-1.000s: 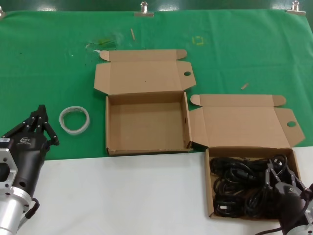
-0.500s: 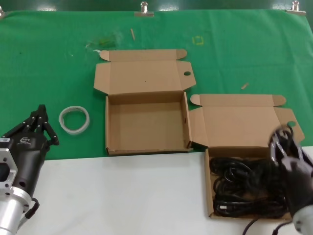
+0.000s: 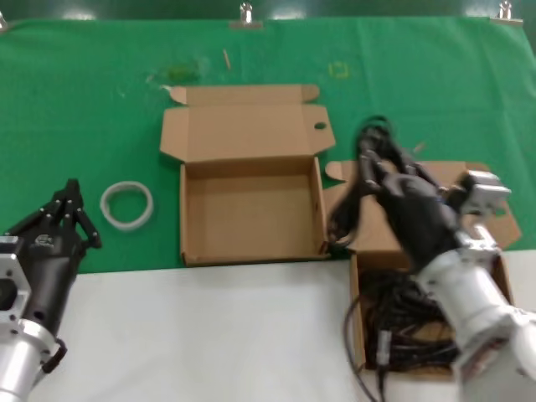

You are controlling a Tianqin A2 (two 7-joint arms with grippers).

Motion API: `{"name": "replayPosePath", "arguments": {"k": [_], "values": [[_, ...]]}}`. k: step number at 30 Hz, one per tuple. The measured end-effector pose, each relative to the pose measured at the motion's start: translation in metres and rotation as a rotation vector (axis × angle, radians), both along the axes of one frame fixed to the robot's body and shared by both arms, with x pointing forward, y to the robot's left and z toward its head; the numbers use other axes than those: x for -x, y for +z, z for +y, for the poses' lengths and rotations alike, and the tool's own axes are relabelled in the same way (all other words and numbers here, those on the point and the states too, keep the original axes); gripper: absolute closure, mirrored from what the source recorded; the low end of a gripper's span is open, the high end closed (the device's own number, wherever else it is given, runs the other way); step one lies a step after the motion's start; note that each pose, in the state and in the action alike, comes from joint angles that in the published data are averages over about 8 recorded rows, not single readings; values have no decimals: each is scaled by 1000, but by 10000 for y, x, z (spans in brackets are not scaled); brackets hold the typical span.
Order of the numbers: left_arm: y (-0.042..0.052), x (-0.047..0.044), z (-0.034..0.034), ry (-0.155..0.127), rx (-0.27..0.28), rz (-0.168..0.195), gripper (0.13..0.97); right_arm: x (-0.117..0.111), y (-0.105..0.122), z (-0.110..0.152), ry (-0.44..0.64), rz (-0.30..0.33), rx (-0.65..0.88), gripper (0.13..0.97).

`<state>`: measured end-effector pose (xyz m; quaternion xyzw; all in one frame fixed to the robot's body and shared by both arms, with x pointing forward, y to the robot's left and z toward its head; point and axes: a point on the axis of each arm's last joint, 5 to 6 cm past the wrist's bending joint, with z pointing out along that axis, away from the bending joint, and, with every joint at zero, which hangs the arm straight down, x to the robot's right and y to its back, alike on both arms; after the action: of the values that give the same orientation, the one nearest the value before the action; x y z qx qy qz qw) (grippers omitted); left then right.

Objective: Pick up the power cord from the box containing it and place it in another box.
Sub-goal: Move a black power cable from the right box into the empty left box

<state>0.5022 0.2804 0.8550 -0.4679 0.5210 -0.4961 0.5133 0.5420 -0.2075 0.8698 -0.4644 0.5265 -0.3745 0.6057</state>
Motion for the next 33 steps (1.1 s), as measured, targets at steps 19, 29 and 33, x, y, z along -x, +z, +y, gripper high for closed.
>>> {"name": "replayPosePath", "arguments": {"k": [19,29,33], "values": [[0,0,0,0,0,0,957,-1247,-350,672,174,205,-116,791],[0,0,0,0,0,0,957,-1437,-490,766,241,275,-179,787],[0,0,0,0,0,0,957,-1439,-522,745,241,277,-199,782]]}}
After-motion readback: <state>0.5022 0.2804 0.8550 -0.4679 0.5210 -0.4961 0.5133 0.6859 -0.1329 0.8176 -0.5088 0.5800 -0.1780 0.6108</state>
